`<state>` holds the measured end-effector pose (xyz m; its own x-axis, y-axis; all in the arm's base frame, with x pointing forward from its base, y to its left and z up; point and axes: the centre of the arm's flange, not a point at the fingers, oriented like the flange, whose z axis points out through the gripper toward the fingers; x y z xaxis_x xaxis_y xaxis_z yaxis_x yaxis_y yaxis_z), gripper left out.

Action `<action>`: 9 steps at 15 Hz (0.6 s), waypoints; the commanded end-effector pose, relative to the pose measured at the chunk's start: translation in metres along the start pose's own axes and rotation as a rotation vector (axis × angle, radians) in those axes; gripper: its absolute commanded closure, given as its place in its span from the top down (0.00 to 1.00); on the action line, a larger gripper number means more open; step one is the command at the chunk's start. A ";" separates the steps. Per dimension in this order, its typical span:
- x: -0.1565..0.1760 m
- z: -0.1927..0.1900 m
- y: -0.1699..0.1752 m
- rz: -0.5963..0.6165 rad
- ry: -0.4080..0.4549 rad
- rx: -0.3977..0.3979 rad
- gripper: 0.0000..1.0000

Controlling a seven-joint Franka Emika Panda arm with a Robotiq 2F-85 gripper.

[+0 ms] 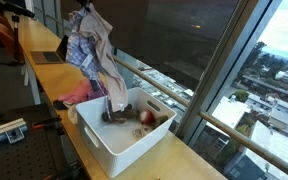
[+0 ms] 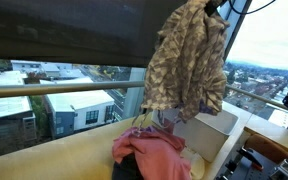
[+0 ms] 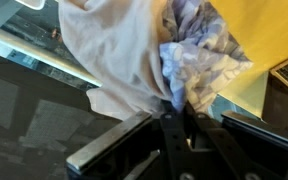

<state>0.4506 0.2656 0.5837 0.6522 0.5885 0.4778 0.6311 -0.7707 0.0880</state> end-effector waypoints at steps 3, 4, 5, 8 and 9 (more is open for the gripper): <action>0.035 -0.017 -0.036 -0.062 0.007 0.008 0.03; 0.039 -0.016 -0.040 -0.071 0.008 0.009 0.03; 0.041 -0.015 -0.043 -0.079 0.007 0.009 0.03; 0.046 -0.009 -0.050 -0.096 -0.003 0.015 0.03; 0.045 -0.004 -0.050 -0.099 -0.009 0.017 0.03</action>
<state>0.4395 0.3171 0.5992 0.5930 0.6518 0.4728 0.6952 -0.7107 0.1076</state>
